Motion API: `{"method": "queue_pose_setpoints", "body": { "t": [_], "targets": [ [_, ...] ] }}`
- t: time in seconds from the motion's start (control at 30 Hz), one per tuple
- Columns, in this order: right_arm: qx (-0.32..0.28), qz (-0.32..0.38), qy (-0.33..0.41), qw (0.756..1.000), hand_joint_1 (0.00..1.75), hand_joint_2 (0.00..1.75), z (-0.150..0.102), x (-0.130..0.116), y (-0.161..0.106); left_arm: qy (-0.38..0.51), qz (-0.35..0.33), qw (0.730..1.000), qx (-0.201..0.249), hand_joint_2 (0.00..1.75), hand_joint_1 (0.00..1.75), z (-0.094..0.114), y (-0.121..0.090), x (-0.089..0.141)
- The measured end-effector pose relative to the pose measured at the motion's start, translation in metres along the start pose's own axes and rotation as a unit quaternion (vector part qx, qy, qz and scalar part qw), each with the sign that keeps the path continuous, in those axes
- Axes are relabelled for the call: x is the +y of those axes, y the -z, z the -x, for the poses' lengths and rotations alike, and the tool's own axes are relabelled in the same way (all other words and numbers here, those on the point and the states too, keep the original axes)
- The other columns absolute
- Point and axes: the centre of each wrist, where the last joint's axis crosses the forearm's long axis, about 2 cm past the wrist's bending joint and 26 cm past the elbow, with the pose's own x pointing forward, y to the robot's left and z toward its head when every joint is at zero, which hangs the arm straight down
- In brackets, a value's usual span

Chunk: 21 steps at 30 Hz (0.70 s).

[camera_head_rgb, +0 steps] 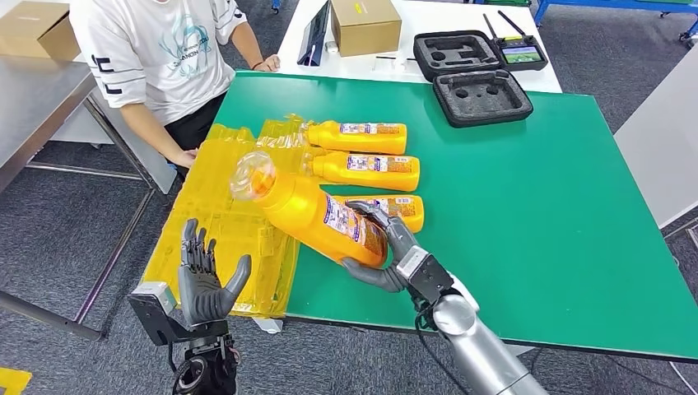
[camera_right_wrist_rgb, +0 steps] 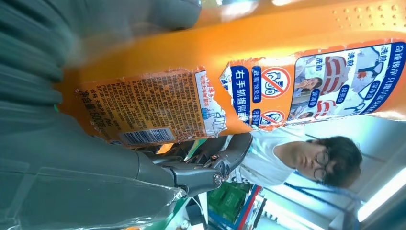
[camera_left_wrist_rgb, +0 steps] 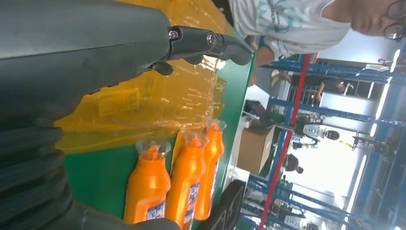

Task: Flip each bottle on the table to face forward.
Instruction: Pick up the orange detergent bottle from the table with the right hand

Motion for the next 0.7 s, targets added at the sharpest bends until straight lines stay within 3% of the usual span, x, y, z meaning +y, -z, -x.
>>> {"method": "queue_pose_setpoints", "body": {
  "t": [0.3, 0.7],
  "targets": [
    [0.015, 0.026, 0.047, 0.998, 1.75, 1.75, 0.003, 0.022, -0.016, -0.053, 0.035, 0.998, 0.007, 1.75, 0.00, -0.004, 0.004, -0.005],
    [0.061, -0.011, 0.099, 0.993, 1.75, 1.75, 0.020, 0.058, -0.031, -0.128, 0.140, 0.982, 0.000, 1.75, 0.00, -0.012, 0.016, -0.026]
  ]
}}
